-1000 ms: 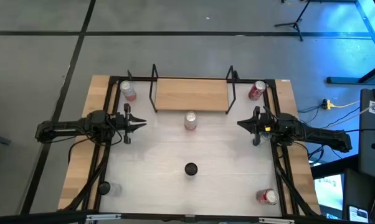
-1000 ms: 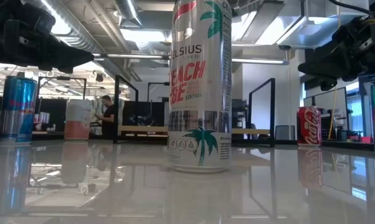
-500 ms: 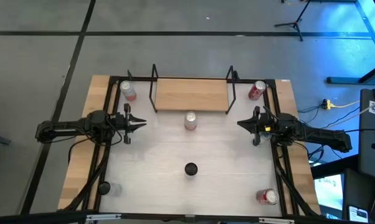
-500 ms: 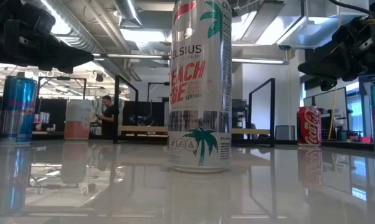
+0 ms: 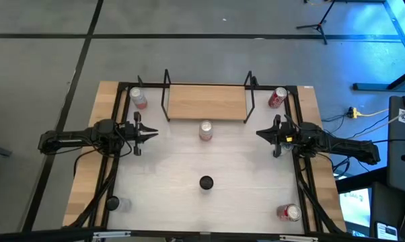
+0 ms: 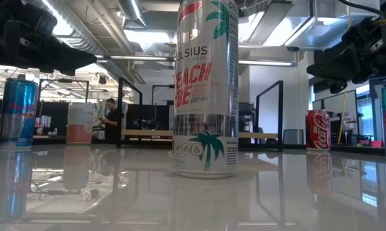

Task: Place canned beverage on shelf
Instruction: Put the bottom orange soda can on the shelf

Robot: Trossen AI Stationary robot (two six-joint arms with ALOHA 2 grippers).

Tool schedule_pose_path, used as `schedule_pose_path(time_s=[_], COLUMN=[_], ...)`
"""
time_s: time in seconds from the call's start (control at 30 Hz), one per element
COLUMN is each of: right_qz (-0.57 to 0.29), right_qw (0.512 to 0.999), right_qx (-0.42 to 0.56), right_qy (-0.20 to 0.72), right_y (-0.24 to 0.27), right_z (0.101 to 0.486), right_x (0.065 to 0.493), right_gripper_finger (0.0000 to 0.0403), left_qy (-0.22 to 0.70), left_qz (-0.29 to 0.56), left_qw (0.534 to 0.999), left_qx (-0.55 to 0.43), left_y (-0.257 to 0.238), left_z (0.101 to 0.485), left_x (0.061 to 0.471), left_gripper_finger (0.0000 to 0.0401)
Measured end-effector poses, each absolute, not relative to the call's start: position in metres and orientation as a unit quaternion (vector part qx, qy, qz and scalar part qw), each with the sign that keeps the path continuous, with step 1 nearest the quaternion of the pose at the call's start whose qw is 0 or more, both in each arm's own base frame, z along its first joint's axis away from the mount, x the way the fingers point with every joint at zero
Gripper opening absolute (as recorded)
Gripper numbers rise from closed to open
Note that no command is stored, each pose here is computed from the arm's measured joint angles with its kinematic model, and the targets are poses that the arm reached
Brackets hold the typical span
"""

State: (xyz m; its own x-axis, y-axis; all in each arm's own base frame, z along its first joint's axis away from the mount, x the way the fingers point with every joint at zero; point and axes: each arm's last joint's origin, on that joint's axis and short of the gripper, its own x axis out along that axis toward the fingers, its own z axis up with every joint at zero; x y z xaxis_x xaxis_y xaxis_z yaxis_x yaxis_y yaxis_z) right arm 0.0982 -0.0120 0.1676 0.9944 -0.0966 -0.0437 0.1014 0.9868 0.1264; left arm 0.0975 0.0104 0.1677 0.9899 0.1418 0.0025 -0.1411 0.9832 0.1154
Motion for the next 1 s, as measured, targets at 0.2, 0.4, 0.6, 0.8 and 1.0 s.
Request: schedule_pose_path(time_s=[0.2, 0.4, 0.6, 0.8, 1.0], right_qz=[-0.049, -0.049, -0.056, -0.059, -0.059], right_qw=[0.995, 0.994, 0.994, 0.994, 0.993], right_qx=[0.080, 0.094, 0.092, 0.095, 0.092], right_qy=[0.017, 0.015, 0.000, -0.006, -0.031], right_y=[-0.012, -0.012, -0.012, -0.013, -0.013], right_z=[0.168, 0.168, 0.171, 0.172, 0.177], right_x=[0.098, 0.098, 0.098, 0.098, 0.100], right_gripper_finger=[0.0017, 0.0017, 0.0017, 0.0017, 0.0017], left_qy=[0.003, 0.003, 0.005, -0.056, -0.150], left_qz=[0.071, 0.099, 0.110, 0.074, 0.026], left_qw=[0.996, 0.991, 0.988, 0.995, 0.987], left_qx=[0.058, 0.087, 0.108, 0.039, 0.050], left_y=[0.010, 0.012, 0.013, 0.010, 0.007], left_z=[0.168, 0.168, 0.169, 0.179, 0.196], left_x=[0.097, 0.097, 0.097, 0.097, 0.093], left_gripper_finger=[0.0053, 0.0053, 0.0053, 0.0053, 0.0053])
